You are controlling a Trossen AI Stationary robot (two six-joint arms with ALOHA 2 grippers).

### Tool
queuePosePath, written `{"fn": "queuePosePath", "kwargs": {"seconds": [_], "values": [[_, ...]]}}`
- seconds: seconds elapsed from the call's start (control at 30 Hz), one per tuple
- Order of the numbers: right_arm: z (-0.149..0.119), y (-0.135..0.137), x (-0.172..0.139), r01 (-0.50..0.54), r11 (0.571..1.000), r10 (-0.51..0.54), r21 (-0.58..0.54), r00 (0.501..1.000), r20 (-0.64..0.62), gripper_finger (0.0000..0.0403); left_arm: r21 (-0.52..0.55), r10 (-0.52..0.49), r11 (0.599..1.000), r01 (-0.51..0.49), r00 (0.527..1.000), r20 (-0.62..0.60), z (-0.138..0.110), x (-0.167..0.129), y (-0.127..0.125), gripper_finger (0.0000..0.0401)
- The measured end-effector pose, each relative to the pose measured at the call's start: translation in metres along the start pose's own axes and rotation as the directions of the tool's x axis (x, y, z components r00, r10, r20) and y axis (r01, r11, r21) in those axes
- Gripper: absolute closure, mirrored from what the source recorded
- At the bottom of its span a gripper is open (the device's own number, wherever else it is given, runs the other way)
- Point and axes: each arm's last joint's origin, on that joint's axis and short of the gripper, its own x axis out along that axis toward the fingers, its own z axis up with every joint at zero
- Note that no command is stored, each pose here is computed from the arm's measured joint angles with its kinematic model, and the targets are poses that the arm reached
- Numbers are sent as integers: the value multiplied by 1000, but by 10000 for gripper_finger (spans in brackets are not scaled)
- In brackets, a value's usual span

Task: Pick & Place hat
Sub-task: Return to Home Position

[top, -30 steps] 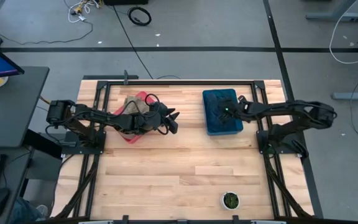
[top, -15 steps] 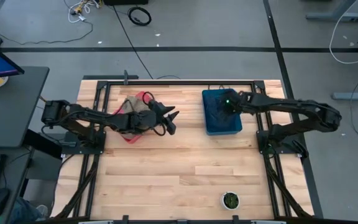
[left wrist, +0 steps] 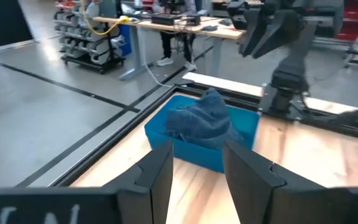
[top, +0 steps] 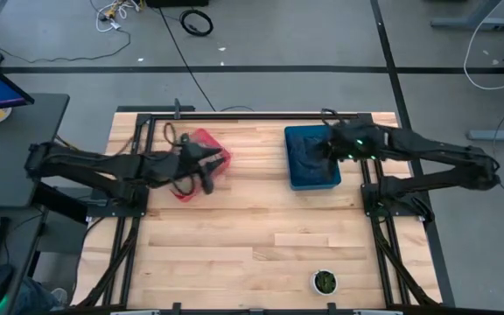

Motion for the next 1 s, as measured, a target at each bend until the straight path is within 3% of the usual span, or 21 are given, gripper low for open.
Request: {"fn": "queuePosePath", "kwargs": {"seconds": [0.17,0.37,0.6,0.8,1.0], "values": [[-14,18,-20,-187,975,208,-123,959,191,318,22,-40,999,41,999,-19,6,-35,13,259],[-52,20,-21,-295,936,346,-189,865,362,323,64,-52,996,56,997,-64,3,-49,20,259],[-97,9,-20,-349,915,403,-201,777,483,324,92,-59,994,65,996,-65,4,-63,27,259],[-117,-2,-31,-356,909,414,-215,719,559,324,30,-54,998,54,998,12,12,-99,56,259],[-137,-10,-32,-340,907,419,-250,655,629,324,11,-137,991,136,990,44,-36,-99,64,259]]}}
